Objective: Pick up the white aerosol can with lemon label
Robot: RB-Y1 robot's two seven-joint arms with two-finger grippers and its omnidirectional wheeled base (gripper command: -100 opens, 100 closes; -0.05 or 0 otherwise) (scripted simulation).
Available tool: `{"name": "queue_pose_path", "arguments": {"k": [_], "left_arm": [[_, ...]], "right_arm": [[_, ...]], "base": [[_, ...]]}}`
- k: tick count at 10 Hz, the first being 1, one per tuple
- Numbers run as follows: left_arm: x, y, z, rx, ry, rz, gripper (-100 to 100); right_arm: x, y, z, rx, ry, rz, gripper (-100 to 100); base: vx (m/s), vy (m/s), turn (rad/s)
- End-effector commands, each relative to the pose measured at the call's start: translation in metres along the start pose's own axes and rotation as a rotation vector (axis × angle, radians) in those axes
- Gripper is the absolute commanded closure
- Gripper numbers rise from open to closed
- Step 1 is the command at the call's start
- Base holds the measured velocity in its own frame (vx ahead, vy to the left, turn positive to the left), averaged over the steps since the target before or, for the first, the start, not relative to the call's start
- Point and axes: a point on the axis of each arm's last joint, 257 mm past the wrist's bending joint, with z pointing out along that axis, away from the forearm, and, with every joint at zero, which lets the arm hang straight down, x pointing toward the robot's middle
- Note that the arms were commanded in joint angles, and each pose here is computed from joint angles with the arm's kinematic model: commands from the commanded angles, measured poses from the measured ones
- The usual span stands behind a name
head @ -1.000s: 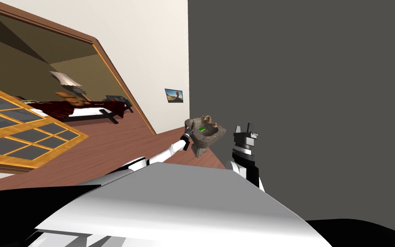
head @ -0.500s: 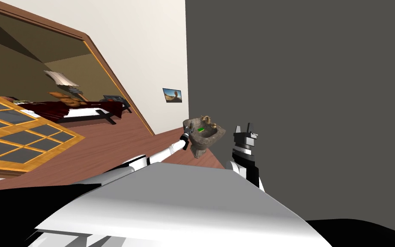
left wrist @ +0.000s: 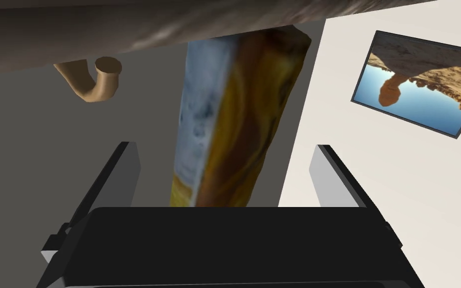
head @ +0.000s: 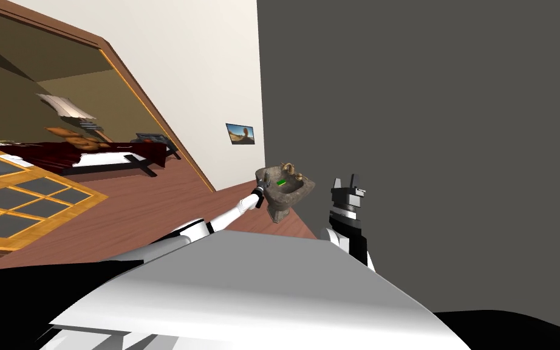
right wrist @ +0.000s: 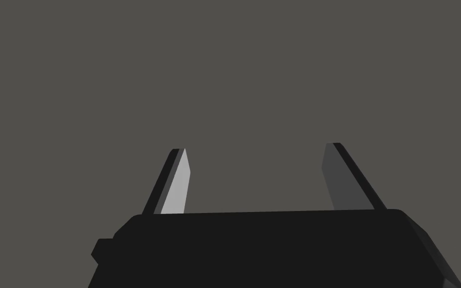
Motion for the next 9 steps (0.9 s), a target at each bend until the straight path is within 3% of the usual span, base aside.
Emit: {"name": "queue_pose_path", "arguments": {"k": [1, 2, 3, 6, 7, 9], "left_arm": [[-0.003, 0.012, 0.005, -0.002, 0.016, -0.006, -100], [-0.001, 0.007, 0.005, 0.018, 0.022, 0.025, -100], [0.013, 0.033, 0.009, -0.019, 0.064, 0.014, -100], [0.008, 0.037, 0.013, 0.008, 0.073, 0.037, -100], [0.022, 0.062, 0.015, -0.024, 0.111, 0.018, -100], [0.015, 0.07, 0.018, -0.02, 0.107, 0.04, -100]], "right_arm": [[0.0, 0.0, 0.0, 0.0, 0.0, 0.0, 0], [0.0, 0.0, 0.0, 0.0, 0.0, 0.0, 0], [0.0, 0.0, 0.0, 0.0, 0.0, 0.0, 0], [0.0, 0.0, 0.0, 0.0, 0.0, 0.0, 0], [0.0, 0.0, 0.0, 0.0, 0.0, 0.0, 0], [0.0, 0.0, 0.0, 0.0, 0.0, 0.0, 0]], "base": [[-0.008, -0.039, 0.019], [0.0, 0.0, 0.0], [-0.029, -0.064, -0.084], [-0.013, -0.051, -0.011], [-0.002, -0.073, -0.077], [-0.019, -0.064, -0.021]]}}
